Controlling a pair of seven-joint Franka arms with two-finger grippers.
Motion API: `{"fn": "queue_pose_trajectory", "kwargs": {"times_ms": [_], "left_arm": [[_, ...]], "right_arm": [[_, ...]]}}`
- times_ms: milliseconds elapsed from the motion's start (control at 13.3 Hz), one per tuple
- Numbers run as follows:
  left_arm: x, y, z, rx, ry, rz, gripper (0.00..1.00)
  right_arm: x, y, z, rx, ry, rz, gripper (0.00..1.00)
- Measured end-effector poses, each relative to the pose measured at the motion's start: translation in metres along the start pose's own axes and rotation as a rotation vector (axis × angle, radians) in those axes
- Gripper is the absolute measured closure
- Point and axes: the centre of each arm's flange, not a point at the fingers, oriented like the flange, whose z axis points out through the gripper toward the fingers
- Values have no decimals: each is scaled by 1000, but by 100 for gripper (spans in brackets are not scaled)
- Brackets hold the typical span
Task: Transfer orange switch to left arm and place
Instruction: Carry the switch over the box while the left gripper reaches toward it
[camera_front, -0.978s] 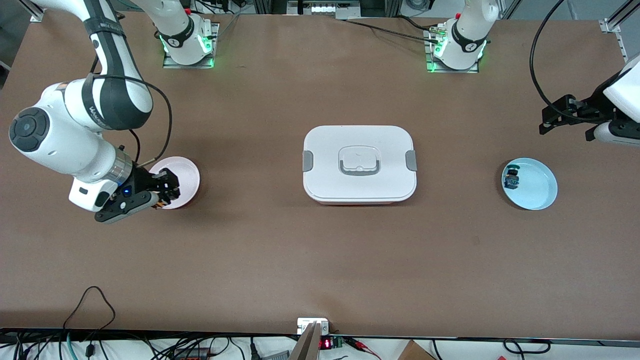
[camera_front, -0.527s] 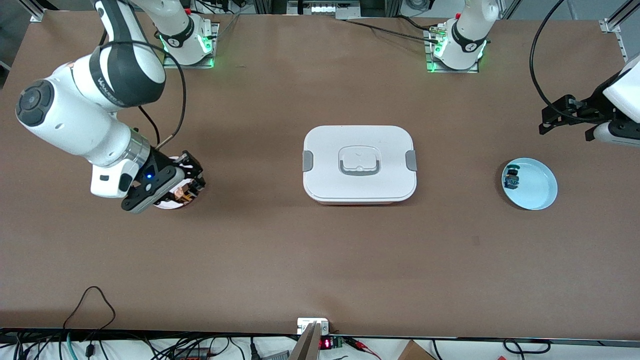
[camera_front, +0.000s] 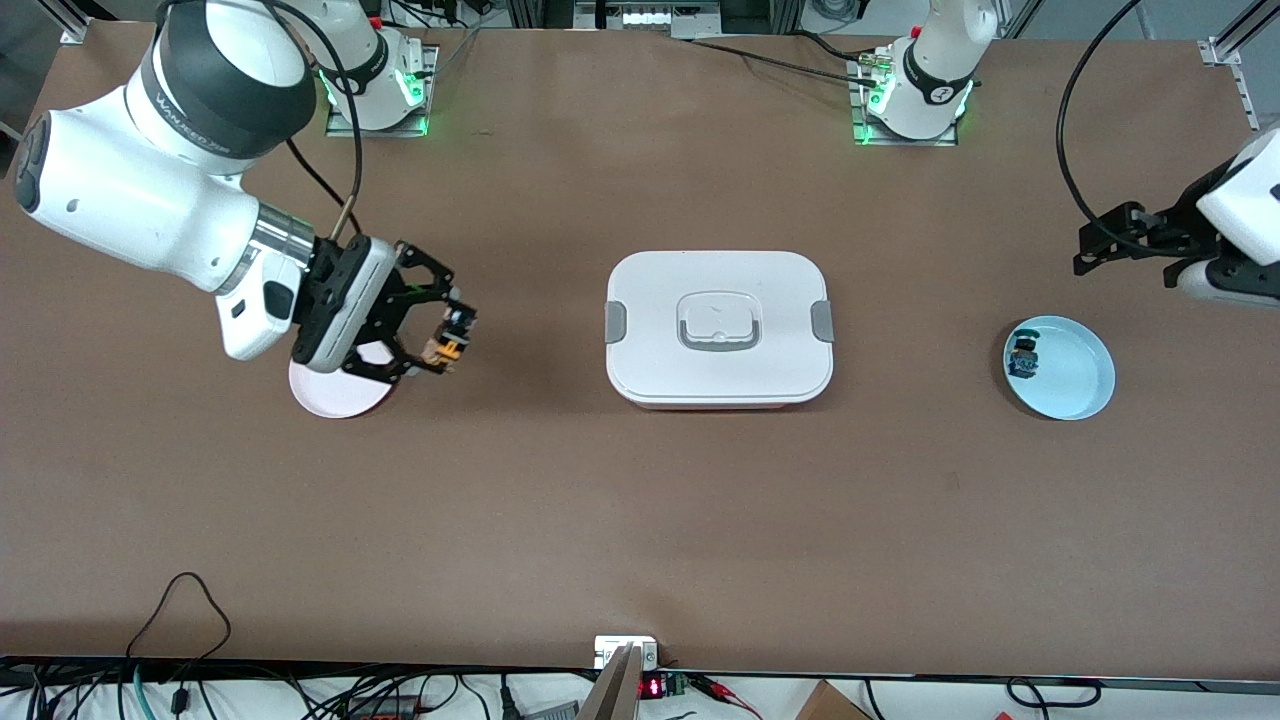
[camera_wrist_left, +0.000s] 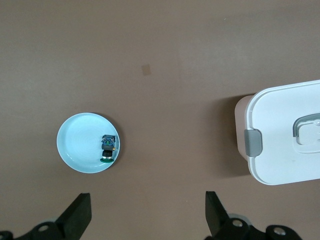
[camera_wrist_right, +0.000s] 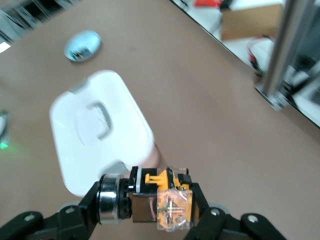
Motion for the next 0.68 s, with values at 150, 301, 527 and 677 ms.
{"fn": "queue_pose_trajectory", "kwargs": {"times_ms": [150, 301, 527, 677], "left_arm": [[12, -7, 40, -3, -97, -6, 0], [30, -15, 88, 3, -189, -9, 0], [36, -16, 105, -2, -224, -9, 0], [30, -11, 100, -45, -258, -8, 0]], "right_arm": [[16, -20, 12, 33, 51, -43, 28], [31, -44, 27, 92, 110, -82, 28], [49, -73, 47, 175, 251, -203, 28], [53, -79, 64, 207, 348, -263, 28]]}}
